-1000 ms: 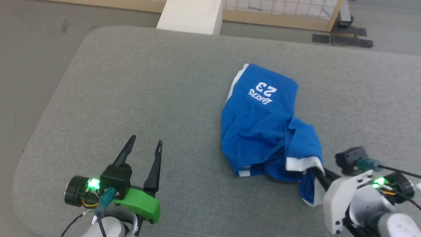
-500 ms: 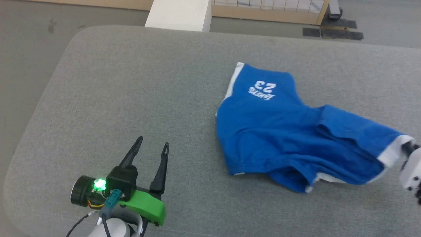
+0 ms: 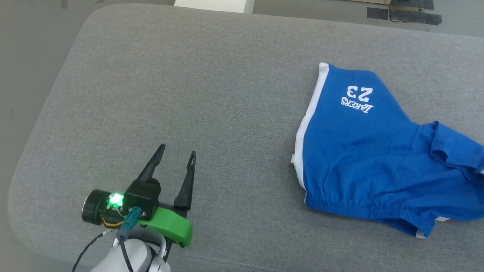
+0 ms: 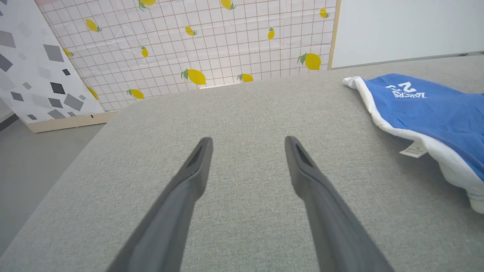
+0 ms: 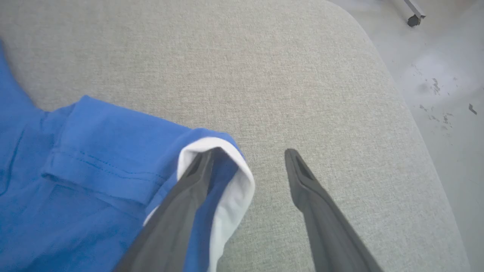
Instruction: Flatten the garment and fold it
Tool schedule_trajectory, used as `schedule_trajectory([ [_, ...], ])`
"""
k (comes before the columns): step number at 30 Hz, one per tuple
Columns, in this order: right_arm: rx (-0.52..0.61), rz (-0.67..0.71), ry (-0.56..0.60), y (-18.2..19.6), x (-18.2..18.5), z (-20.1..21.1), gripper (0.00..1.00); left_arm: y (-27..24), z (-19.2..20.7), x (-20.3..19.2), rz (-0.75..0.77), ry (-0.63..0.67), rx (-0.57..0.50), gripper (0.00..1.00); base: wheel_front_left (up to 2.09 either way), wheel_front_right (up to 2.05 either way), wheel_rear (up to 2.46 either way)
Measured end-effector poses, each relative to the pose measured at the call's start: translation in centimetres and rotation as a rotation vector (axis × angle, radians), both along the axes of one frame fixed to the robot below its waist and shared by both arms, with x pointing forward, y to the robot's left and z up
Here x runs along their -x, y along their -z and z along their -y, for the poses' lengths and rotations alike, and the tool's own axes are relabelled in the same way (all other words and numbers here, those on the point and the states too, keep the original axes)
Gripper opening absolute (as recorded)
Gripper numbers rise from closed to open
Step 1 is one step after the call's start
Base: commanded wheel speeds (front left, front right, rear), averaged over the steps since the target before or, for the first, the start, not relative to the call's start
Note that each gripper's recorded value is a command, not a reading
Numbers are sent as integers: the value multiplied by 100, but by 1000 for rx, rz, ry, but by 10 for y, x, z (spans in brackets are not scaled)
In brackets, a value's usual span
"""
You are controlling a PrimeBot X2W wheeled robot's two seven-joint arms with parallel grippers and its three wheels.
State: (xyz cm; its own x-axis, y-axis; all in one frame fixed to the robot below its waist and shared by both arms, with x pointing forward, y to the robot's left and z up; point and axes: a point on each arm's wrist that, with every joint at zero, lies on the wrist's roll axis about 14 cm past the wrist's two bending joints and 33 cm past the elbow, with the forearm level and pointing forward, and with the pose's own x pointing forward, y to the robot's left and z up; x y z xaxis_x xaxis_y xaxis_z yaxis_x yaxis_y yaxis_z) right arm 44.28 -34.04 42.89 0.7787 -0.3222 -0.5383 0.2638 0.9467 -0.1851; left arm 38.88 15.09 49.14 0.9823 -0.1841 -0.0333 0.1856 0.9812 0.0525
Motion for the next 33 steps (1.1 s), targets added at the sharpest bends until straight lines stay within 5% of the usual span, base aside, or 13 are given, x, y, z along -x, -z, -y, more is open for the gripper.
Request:
schedule_trajectory([
  [10,31,300,-183,-73,-26,-45,100,-22,13,-3,62,32,31,100,0,0,0],
  [16,-5,465,-287,-109,-9,-76,100,-37,23,-1,89,53,79,100,0,0,0],
  [24,-68,619,-361,-123,40,-113,100,-45,43,3,83,106,109,100,0,0,0],
  [33,-108,614,-286,-107,69,-114,100,-17,66,8,-80,156,144,100,0,0,0],
])
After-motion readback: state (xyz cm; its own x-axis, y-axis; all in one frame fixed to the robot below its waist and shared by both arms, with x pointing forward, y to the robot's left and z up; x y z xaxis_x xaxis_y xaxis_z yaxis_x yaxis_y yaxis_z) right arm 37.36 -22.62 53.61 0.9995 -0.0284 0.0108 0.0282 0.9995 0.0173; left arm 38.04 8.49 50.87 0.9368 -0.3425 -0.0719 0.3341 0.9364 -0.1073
